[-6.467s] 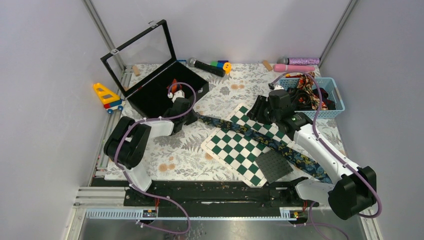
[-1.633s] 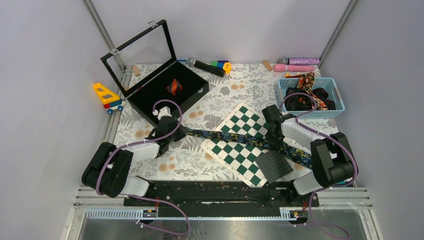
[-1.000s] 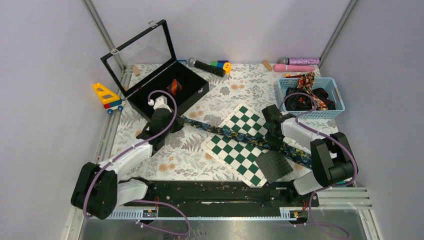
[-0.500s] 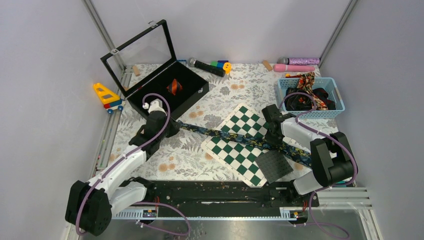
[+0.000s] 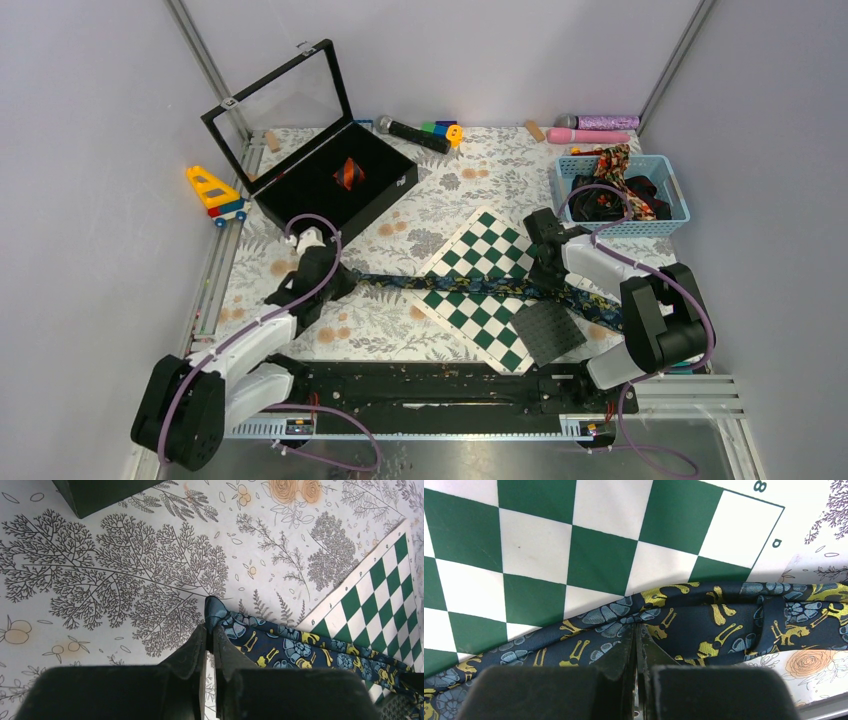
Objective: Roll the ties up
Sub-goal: Move the tie to the center of the board.
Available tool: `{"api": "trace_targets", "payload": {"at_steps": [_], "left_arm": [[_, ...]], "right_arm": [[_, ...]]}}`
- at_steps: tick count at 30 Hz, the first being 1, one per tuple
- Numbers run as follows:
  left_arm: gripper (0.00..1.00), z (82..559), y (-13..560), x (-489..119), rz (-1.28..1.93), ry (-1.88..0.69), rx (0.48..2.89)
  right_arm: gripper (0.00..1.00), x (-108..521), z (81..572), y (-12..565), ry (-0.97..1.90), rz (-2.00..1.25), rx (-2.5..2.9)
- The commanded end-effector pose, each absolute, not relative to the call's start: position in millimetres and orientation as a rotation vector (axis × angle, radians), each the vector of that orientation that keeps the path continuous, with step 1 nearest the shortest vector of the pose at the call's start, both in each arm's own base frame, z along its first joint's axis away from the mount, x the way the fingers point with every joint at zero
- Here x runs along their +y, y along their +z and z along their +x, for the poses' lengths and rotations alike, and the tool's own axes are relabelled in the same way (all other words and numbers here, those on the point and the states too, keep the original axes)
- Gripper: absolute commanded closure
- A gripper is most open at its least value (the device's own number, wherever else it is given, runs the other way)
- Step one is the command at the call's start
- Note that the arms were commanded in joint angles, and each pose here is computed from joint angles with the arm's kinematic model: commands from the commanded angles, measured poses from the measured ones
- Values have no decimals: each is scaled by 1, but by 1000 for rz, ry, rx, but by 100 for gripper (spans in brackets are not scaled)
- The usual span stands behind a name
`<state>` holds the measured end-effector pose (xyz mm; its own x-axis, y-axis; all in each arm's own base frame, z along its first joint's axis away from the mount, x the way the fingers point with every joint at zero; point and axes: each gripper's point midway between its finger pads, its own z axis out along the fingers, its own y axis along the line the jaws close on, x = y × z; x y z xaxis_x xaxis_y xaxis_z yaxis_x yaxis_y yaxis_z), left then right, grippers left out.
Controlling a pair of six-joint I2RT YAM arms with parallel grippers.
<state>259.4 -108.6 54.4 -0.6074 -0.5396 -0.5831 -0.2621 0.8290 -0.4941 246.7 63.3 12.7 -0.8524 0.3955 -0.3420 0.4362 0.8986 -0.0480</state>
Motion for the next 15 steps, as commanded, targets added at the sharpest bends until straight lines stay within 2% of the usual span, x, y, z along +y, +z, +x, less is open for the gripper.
{"api": "trace_targets", "payload": {"at_steps": [1, 4, 11, 15], "left_arm": [[94, 291, 71, -99, -629, -448, 2074], [81, 299, 71, -96, -639, -431, 2035], [46, 305, 63, -89, -669, -369, 2035], [39, 301, 65, -87, -674, -364, 2037]], "right_arm": [[100, 62, 249, 14, -193, 622, 2743], [100, 62, 249, 14, -193, 621, 2742], [100, 62, 249, 14, -193, 620, 2742], [100, 61, 251, 18, -195, 602, 2729]]}}
